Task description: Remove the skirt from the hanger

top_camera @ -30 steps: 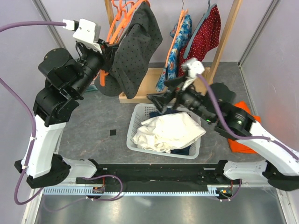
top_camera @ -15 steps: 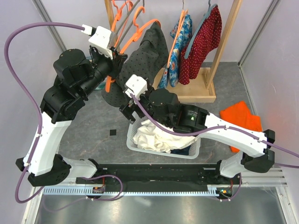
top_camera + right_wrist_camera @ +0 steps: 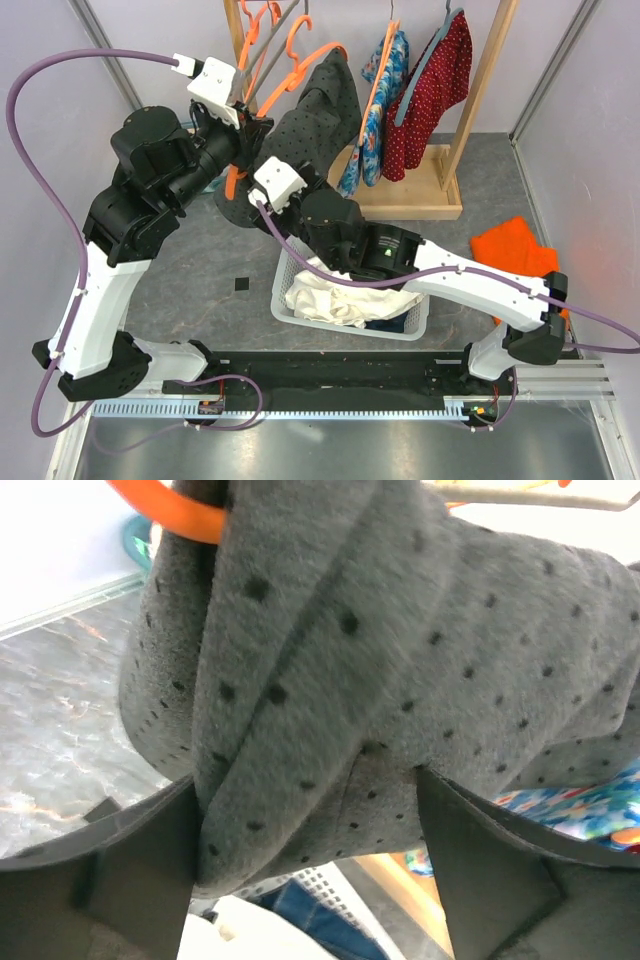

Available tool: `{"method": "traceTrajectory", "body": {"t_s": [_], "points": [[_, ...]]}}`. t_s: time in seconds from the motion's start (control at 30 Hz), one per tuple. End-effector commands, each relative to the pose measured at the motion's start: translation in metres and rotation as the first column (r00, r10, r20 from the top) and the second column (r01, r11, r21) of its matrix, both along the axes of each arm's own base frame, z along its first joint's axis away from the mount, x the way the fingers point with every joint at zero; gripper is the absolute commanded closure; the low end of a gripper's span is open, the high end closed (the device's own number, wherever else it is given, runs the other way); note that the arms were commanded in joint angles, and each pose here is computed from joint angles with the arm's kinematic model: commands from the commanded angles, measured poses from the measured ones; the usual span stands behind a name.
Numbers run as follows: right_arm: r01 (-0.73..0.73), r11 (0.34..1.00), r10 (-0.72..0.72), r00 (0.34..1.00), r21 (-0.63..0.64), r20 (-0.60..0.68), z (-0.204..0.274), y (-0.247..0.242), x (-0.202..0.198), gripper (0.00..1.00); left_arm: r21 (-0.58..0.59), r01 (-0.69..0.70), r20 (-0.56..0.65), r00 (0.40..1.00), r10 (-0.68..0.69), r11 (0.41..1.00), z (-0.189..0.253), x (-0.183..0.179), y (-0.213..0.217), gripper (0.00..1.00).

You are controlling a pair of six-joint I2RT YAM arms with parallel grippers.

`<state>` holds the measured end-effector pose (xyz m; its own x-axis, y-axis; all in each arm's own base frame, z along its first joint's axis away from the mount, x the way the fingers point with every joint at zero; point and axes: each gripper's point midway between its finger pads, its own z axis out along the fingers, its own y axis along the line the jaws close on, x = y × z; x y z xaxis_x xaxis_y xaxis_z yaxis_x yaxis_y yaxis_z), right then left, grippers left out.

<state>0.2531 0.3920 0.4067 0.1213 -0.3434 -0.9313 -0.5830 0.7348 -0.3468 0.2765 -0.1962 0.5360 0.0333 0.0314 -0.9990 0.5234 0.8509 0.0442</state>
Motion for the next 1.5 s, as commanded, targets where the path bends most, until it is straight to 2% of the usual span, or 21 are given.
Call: {"method": "traceTrajectory", "body": {"t_s": [0.0,0.03,0.1,0.2,0.37,0.4,0.47,0.5,0.6,0.7,0.8,1.0,1.47], "points": [[0.063,0.998,-0.064,0.996,0.017,0.068,0.022,-0.003,0.012,0.48,-0.108,0.024,0.087,0.996,-0.015,0.994,0.037,-0.013,0.005,0.98],[0.065,0.997,-0.067,0.995,0.04,0.07,0.03,-0.006,0.011,0.62,-0.105,0.018,0.085,0.996,-0.009,0.994,0.036,-0.012,0.005,0.98],[0.08,0.994,-0.085,0.994,0.071,0.066,0.04,-0.015,0.009,1.0,-0.096,-0.005,0.079,0.997,0.013,0.995,0.032,-0.008,0.008,0.98],[0.105,0.985,-0.117,0.99,0.137,0.08,0.074,-0.045,0.001,1.0,-0.085,-0.025,0.07,0.997,0.031,0.996,0.027,-0.004,0.009,0.98],[0.103,0.925,-0.155,0.981,0.366,0.116,0.158,-0.137,-0.03,1.0,-0.057,-0.056,0.046,0.997,0.059,0.997,0.013,0.003,0.009,0.98],[0.09,0.89,-0.163,0.978,0.448,0.128,0.184,-0.171,-0.042,1.0,-0.054,-0.058,0.045,0.997,0.06,0.997,0.012,0.004,0.009,0.98],[0.062,0.843,-0.156,0.979,0.535,0.132,0.207,-0.204,-0.057,1.0,-0.047,-0.061,0.04,0.997,0.063,0.997,0.009,0.006,0.008,0.98],[0.037,0.789,-0.157,0.977,0.613,0.143,0.227,-0.24,-0.071,1.0,-0.047,-0.064,0.04,0.997,0.066,0.997,0.009,0.006,0.009,0.98],[-0.077,0.662,-0.091,0.979,0.745,0.182,0.257,-0.296,-0.103,1.0,-0.044,-0.071,0.042,0.996,0.073,0.997,0.009,0.01,0.007,0.98],[-0.119,0.59,-0.063,0.979,0.799,0.192,0.267,-0.325,-0.119,1.0,-0.044,-0.075,0.041,0.996,0.077,0.996,0.01,0.013,0.006,0.98],[-0.094,0.624,-0.055,0.985,0.775,0.164,0.259,-0.322,-0.117,1.0,-0.042,-0.077,0.052,0.996,0.079,0.996,0.013,0.014,0.005,0.98],[-0.073,0.707,-0.023,0.992,0.704,0.126,0.24,-0.282,-0.105,1.0,-0.033,-0.104,0.053,0.993,0.105,0.994,0.011,0.023,0.004,0.98],[-0.125,0.74,0.084,0.992,0.661,0.094,0.229,-0.229,-0.102,1.0,-0.025,-0.132,0.074,0.988,0.134,0.991,0.013,0.034,0.003,0.98]]}}
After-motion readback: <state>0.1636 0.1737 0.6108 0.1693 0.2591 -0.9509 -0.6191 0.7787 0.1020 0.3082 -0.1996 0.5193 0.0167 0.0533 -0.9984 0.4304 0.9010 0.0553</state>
